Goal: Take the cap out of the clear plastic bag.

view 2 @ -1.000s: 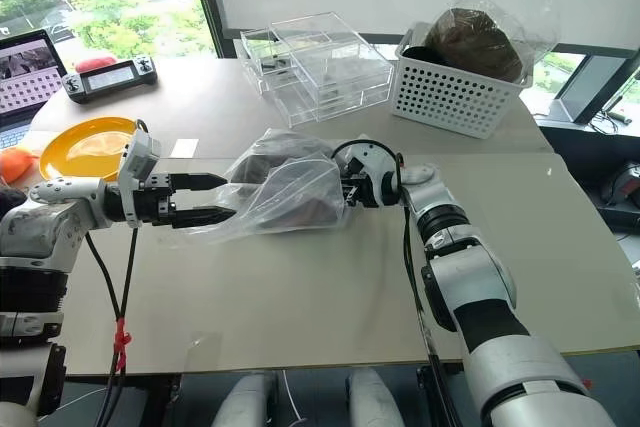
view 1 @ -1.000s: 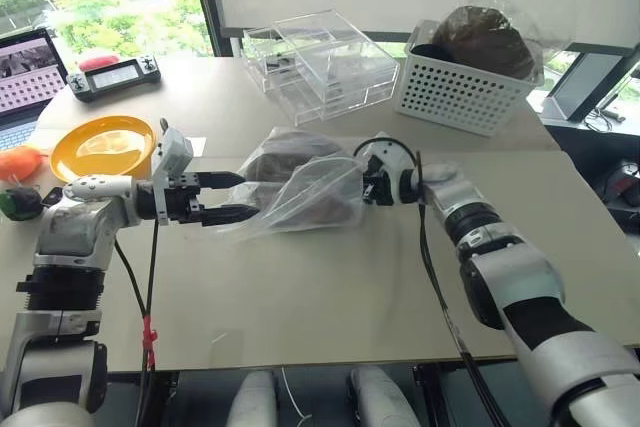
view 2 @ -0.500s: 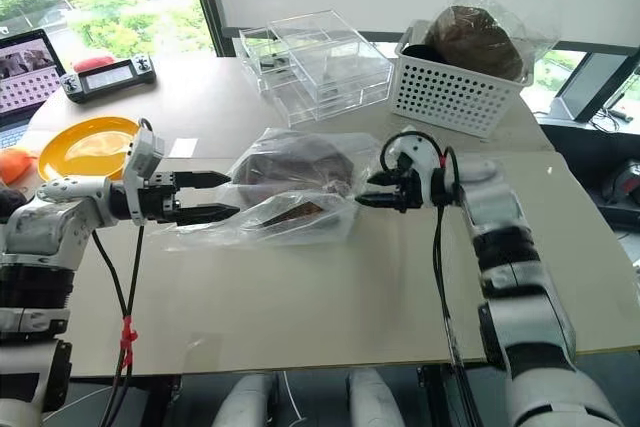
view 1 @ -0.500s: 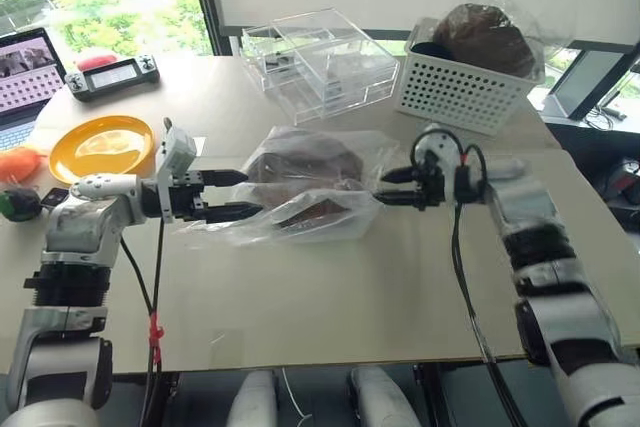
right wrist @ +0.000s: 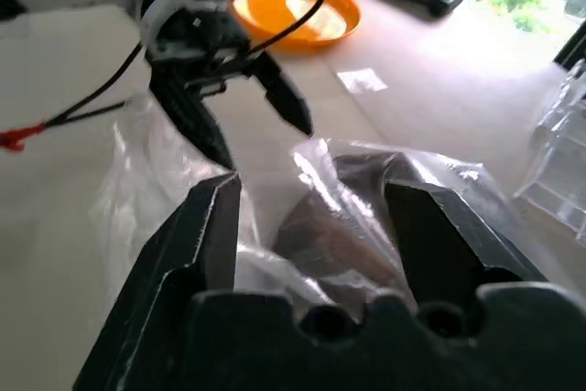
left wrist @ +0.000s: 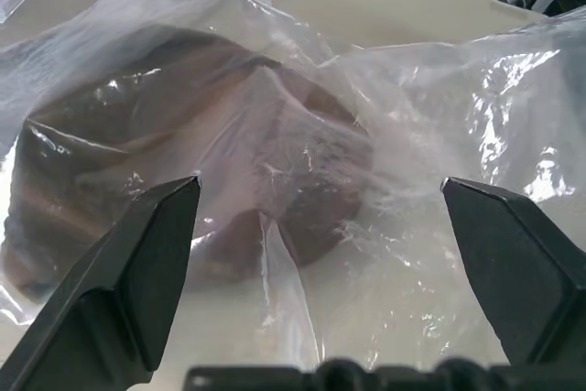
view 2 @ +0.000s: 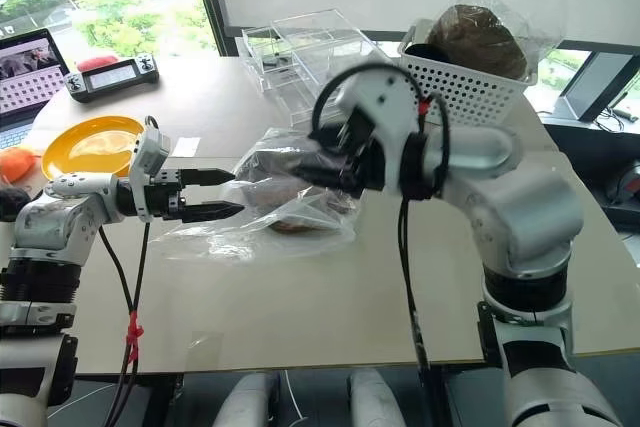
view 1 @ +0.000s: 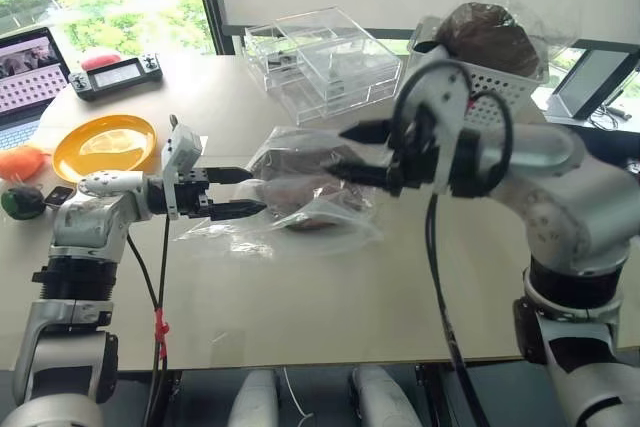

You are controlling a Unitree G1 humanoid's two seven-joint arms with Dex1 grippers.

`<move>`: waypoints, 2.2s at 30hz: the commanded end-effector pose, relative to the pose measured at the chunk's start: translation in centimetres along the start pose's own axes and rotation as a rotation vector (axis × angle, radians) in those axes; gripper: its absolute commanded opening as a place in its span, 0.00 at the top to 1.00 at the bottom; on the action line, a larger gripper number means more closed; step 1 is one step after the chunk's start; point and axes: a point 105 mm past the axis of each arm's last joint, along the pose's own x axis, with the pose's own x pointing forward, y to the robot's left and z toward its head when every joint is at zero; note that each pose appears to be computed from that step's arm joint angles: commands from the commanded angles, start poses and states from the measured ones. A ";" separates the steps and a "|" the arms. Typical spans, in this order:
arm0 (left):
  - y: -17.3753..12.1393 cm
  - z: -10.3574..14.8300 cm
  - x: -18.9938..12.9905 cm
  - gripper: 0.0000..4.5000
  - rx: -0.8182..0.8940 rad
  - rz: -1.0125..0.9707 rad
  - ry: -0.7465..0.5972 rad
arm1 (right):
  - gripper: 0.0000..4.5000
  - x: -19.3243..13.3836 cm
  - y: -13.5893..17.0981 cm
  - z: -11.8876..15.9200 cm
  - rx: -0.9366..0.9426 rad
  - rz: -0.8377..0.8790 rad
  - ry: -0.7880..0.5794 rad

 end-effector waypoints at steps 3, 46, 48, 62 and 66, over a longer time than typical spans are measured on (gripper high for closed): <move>0.1 1.3 -0.3 0.00 0.057 -0.004 -0.015 | 0.33 0.8 1.8 -1.4 -0.086 0.041 0.070; -0.7 2.3 0.1 0.00 0.054 -0.052 -0.028 | 0.71 2.4 0.7 -3.4 -0.118 -0.162 0.190; -0.9 2.5 0.1 0.00 0.053 -0.053 -0.039 | 0.86 2.8 0.8 -3.2 -0.100 -0.156 0.168; -5.5 5.1 -2.6 0.00 0.053 -0.115 -0.071 | 0.97 5.1 0.3 -3.4 -0.031 -0.123 0.127; -10.6 4.9 -3.8 0.00 -0.140 -0.231 -0.102 | 0.97 5.5 -1.3 -2.4 -0.001 -0.153 0.066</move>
